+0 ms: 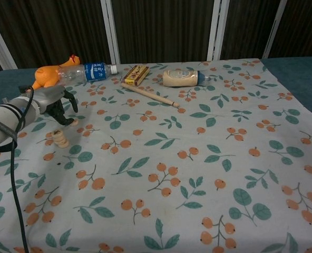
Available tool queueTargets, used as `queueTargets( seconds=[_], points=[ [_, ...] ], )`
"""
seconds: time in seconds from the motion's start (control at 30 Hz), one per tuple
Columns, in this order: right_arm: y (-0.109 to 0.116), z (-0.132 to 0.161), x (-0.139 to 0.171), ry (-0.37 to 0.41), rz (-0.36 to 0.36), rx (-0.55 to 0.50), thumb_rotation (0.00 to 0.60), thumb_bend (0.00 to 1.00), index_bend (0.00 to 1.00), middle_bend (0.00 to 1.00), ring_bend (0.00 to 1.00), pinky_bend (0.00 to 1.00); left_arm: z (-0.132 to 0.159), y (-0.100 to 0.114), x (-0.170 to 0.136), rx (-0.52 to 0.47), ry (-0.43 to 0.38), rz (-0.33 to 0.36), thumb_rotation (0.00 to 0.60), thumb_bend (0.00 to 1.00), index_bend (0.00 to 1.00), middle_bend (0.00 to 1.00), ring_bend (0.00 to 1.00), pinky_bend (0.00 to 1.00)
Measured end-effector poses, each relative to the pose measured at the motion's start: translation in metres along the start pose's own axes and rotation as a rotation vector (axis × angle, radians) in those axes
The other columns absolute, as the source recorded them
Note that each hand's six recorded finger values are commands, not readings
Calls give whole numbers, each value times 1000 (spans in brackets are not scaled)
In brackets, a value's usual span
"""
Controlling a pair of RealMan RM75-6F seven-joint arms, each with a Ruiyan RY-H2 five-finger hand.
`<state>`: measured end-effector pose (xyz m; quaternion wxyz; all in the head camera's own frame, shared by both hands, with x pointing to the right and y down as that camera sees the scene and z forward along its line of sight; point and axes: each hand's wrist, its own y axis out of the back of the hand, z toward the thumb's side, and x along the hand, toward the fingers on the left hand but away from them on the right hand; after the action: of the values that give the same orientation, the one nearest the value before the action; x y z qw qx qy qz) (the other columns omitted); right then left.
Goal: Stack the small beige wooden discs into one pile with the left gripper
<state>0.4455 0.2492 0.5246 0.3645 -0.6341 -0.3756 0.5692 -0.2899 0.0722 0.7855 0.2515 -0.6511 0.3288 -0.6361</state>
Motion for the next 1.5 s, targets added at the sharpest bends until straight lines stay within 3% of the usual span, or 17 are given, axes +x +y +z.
queueTargets(
  seconds=[1.5],
  points=[
    [0, 0, 1, -2, 1, 0, 600, 160, 0, 0, 0, 0, -7, -15, 1, 10, 8, -16, 600, 373, 467, 1000, 1000, 1000]
  ],
)
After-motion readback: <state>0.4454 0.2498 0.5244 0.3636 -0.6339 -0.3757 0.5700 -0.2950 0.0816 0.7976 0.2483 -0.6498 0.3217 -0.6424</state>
